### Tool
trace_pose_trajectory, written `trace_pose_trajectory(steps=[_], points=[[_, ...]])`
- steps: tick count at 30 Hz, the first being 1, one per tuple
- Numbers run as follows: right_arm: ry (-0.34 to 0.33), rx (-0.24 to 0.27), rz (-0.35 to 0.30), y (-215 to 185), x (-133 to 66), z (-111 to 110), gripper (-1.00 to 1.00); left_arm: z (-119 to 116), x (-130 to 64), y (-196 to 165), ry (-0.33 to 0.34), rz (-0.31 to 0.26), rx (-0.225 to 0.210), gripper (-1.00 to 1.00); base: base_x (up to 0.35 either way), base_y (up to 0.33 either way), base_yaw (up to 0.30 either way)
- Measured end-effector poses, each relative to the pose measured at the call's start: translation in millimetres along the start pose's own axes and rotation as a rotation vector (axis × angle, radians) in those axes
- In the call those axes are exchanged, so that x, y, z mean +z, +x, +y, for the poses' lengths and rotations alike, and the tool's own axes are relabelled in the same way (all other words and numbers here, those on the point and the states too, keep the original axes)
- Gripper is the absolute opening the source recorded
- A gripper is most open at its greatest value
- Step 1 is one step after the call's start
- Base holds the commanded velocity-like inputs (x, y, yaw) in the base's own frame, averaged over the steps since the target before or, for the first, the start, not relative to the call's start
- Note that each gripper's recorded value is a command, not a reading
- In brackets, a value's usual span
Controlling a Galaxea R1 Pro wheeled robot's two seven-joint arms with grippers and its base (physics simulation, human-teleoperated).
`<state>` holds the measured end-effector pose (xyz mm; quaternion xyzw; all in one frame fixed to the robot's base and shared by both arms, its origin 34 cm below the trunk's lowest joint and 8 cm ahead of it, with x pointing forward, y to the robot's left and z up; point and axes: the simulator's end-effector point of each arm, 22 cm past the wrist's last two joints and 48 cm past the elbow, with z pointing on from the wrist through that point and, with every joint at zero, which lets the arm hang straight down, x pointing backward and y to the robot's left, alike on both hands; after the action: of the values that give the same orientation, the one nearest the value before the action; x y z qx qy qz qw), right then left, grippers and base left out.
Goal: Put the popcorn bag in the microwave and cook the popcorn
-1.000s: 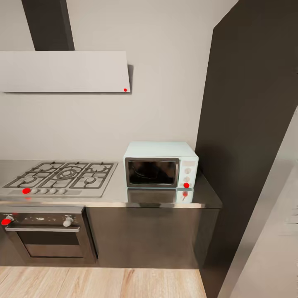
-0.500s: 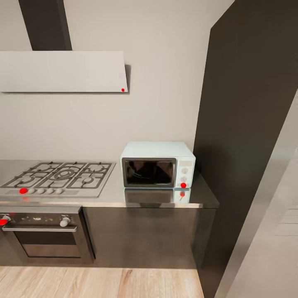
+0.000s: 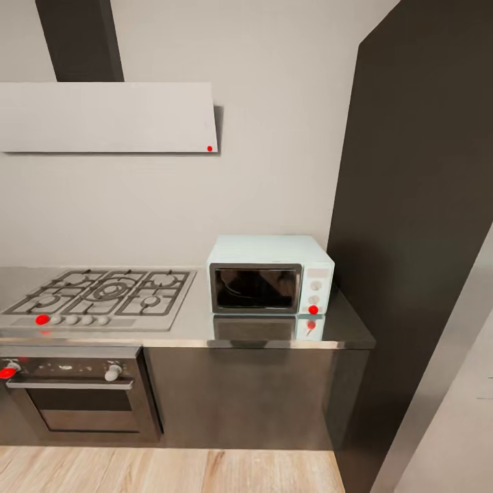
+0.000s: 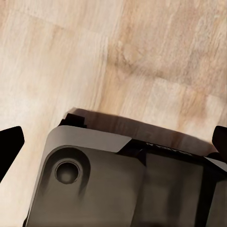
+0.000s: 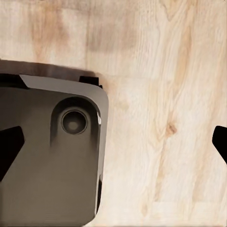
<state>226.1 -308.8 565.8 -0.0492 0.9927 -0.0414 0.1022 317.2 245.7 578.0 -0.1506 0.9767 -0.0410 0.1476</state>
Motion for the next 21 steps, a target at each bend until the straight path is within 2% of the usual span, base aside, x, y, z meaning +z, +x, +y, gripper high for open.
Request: trace_pose_trajectory(steps=[5,6,7,9,12,14,15,17,18,21], points=[[-0.041,-0.022,-0.022,-12.2,0.5,20.8,1.00,0.3,0.0,0.2,-0.001,0.000,-0.002,1.00,0.000,0.000,0.000],[-0.169,-0.052,-0.131,-67.9,-3.4,69.1,1.00,0.2,0.0,0.1,-0.001,0.000,-0.002,1.00,0.000,0.000,0.000],[-0.162,-0.064,-0.229,-123.7,-10.1,66.7,1.00,0.2,0.0,0.0,-0.001,0.000,-0.002,1.00,0.000,0.000,0.000],[-0.151,-0.071,-0.273,-160.4,-18.8,59.7,1.00,-0.4,0.0,0.3,0.000,0.000,-0.001,1.00,0.000,0.000,0.000],[-0.119,-0.054,-0.361,-227.8,-45.8,52.9,1.00,-1.1,0.0,0.4,0.001,0.000,0.000,1.00,0.000,0.000,0.000],[-0.097,-0.045,-0.399,-254.4,-60.8,41.2,1.00,-1.1,0.0,0.2,0.001,0.000,0.000,1.00,0.000,0.000,0.000],[-0.075,-0.049,-0.433,-278.0,-76.7,24.8,1.00,-1.1,0.0,0.3,0.001,0.000,0.000,1.00,0.000,0.000,0.000],[-0.086,-0.086,-0.486,-313.8,-103.9,23.2,1.00,-1.1,0.0,0.4,0.001,0.000,0.000,1.00,0.000,0.000,0.000],[-0.101,-0.082,-0.514,-333.8,-121.8,24.7,1.00,-1.1,0.0,0.4,0.001,0.000,0.001,1.00,0.000,0.000,0.000],[-0.143,-0.003,-0.562,-370.2,-163.3,24.7,1.00,-0.6,0.0,0.1,0.000,0.000,0.000,1.00,0.000,0.000,0.000]])
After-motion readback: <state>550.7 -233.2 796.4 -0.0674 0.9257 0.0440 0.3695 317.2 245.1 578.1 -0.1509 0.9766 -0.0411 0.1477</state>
